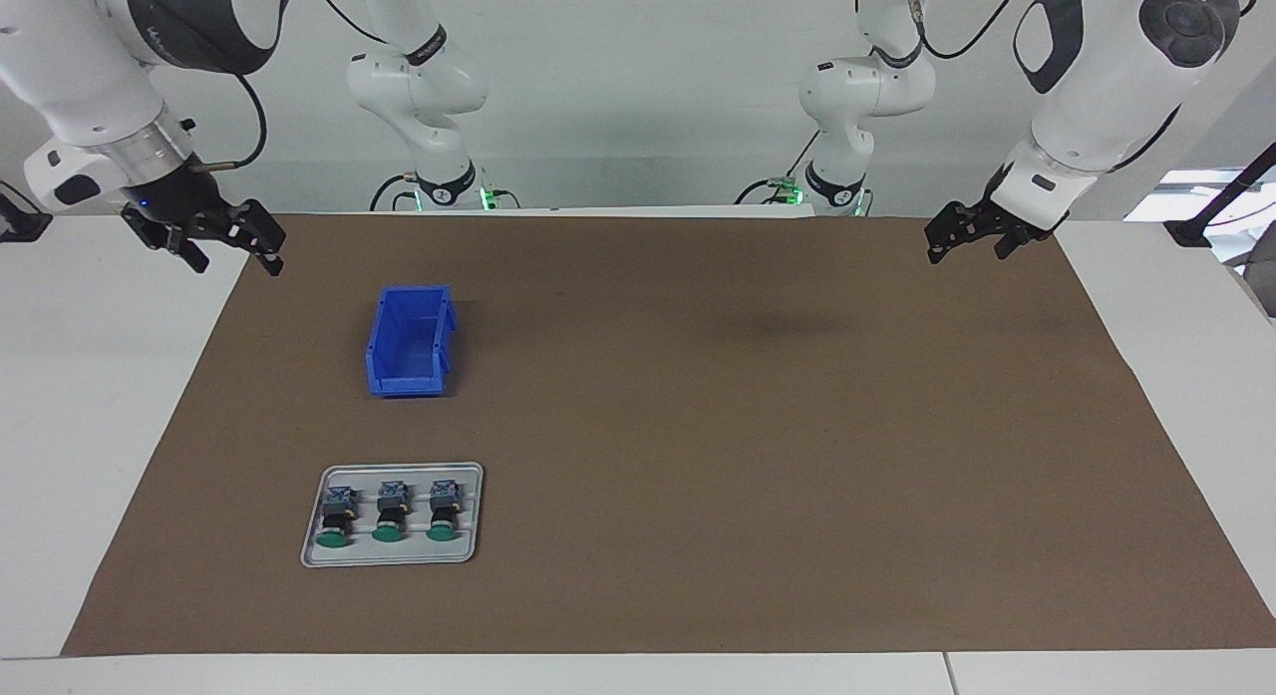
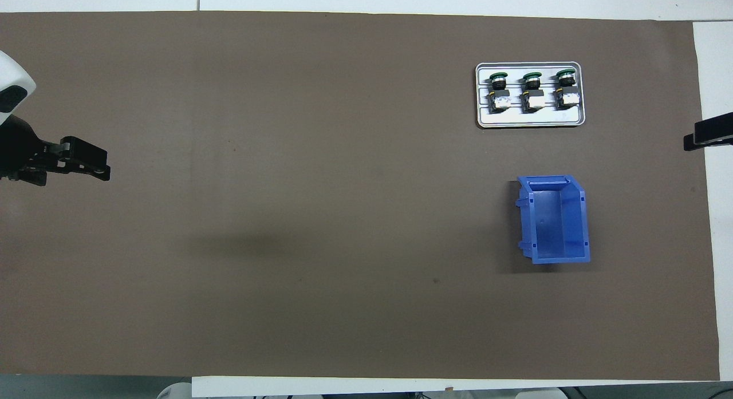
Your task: Place and press button with both arms
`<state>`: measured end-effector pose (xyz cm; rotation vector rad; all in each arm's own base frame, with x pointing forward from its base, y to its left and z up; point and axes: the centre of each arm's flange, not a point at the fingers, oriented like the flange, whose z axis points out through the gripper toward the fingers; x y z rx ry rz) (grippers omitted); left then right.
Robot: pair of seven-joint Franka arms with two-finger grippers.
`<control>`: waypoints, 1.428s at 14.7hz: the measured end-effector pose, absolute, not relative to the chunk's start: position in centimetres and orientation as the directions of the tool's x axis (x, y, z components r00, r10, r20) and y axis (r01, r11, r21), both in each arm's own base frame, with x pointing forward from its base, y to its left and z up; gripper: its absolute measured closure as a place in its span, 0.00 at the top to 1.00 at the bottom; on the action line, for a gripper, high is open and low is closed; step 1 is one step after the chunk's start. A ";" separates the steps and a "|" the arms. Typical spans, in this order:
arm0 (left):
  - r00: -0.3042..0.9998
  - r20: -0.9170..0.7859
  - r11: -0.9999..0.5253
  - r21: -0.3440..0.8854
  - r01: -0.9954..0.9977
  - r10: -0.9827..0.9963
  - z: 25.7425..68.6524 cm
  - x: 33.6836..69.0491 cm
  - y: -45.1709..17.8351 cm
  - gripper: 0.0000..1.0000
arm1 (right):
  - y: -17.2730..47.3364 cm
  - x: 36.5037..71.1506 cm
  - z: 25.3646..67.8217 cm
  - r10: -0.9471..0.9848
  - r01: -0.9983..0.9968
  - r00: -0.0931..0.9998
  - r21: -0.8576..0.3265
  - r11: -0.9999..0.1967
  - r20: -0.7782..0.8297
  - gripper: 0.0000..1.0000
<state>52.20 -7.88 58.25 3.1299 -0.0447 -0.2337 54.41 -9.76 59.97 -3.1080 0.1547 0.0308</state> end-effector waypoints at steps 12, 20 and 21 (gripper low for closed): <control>0.988 -0.150 -1.000 0.005 -0.028 -0.029 58.2 52.2 -7.9 1.00 | -10.6 53.7 61.0 -0.062 -0.062 0.998 0.012 -0.998 -0.007 1.00; 0.988 -0.150 -1.000 0.005 -0.028 -0.029 58.2 52.2 -7.9 1.00 | -6.8 55.8 58.5 0.039 0.035 0.990 0.027 -0.999 0.136 0.92; 0.988 -0.150 -1.000 0.005 -0.028 -0.029 58.2 52.2 -7.9 1.00 | -5.3 56.4 57.3 0.014 0.012 0.988 0.018 -1.000 0.151 0.92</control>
